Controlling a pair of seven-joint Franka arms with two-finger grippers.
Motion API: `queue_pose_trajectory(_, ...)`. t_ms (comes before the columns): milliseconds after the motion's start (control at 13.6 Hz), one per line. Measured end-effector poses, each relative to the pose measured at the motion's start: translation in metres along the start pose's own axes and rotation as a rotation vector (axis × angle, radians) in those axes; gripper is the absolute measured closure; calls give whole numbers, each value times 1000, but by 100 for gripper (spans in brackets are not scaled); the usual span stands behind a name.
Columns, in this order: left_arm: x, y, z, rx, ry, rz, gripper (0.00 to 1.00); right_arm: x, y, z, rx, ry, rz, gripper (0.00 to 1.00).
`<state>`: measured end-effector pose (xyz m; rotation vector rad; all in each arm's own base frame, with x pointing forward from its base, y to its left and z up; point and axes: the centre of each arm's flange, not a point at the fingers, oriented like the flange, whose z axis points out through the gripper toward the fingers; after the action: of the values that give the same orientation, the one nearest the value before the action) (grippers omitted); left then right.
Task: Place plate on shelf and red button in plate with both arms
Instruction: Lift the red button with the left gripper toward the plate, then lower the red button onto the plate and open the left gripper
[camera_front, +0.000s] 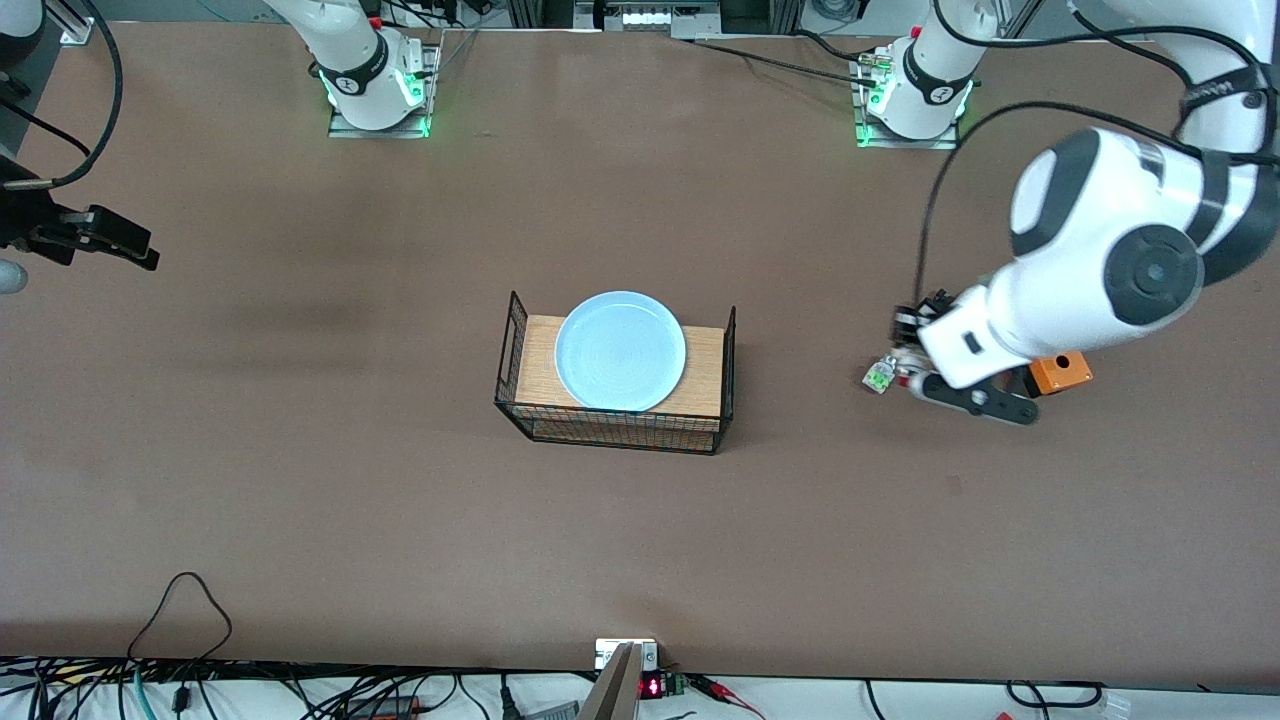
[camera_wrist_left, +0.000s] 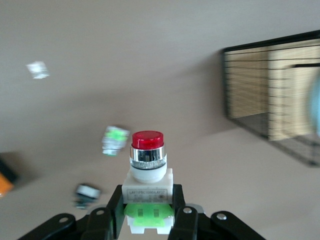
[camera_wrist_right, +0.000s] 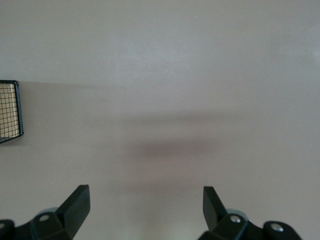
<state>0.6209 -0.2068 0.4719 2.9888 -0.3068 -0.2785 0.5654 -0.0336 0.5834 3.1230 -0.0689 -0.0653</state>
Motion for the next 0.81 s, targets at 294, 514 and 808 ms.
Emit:
queue_pose_trajectory(294, -3, 159, 1, -41, 68, -68, 59, 0, -5, -3, 0, 5, -9, 0)
queue_pose_trajectory(514, 11, 236, 25, -127, 171, -96, 59, -1, -5, -4, 0, 9, -11, 0)
queue_pose_trajectory(808, 20, 283, 105, -124, 143, -86, 59, -1, -5, -5, 0, 9, -14, 0)
